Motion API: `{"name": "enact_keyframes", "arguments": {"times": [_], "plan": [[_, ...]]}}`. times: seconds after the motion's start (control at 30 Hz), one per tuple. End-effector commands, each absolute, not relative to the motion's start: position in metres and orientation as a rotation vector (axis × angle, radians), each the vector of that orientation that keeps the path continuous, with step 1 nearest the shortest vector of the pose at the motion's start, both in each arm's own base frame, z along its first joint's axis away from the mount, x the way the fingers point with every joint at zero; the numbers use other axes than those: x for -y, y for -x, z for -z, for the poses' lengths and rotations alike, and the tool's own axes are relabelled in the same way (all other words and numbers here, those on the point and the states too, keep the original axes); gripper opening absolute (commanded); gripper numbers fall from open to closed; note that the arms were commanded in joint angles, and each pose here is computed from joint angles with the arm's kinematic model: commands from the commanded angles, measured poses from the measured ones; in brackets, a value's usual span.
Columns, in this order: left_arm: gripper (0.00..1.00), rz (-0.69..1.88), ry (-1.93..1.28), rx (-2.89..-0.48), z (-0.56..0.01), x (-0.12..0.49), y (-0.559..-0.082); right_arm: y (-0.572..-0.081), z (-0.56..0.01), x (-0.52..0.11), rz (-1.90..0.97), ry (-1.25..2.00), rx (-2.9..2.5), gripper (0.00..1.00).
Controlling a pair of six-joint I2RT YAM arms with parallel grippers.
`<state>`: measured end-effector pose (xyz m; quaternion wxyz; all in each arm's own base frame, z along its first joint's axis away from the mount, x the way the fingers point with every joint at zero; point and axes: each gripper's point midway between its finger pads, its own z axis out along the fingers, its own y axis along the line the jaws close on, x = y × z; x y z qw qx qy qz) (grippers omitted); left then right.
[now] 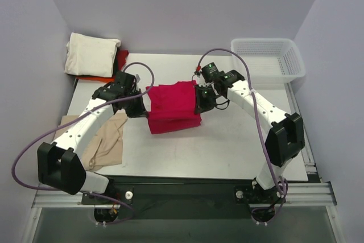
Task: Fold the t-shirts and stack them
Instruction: Fold the long partially folded tshirt into a neat square
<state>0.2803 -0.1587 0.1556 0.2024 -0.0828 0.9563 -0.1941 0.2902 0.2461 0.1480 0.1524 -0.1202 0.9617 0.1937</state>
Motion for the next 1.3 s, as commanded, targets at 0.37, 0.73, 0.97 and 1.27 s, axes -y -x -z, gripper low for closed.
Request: {"name": "enact_keyframes", "arguments": {"times": [0.37,0.73,0.97,1.27], "plan": [[0.00,0.438,0.248,-2.515,-0.174,0.148,-0.374,-0.353,-0.144,-0.242,-0.505,0.282,-2.760,0.00],[0.00,0.436,0.245,-2.493,-0.176,0.146,-0.420,-0.393,-0.149,-0.247,-0.519,0.222,-2.716,0.00],[0.00,0.429,0.261,-2.497,-0.164,0.149,-0.457,-0.430,-0.133,-0.250,-0.540,0.182,-2.714,0.00],[0.00,0.382,0.343,-2.521,-0.122,0.143,-0.505,-0.485,-0.096,-0.250,-0.576,0.110,-2.703,0.02]]}}
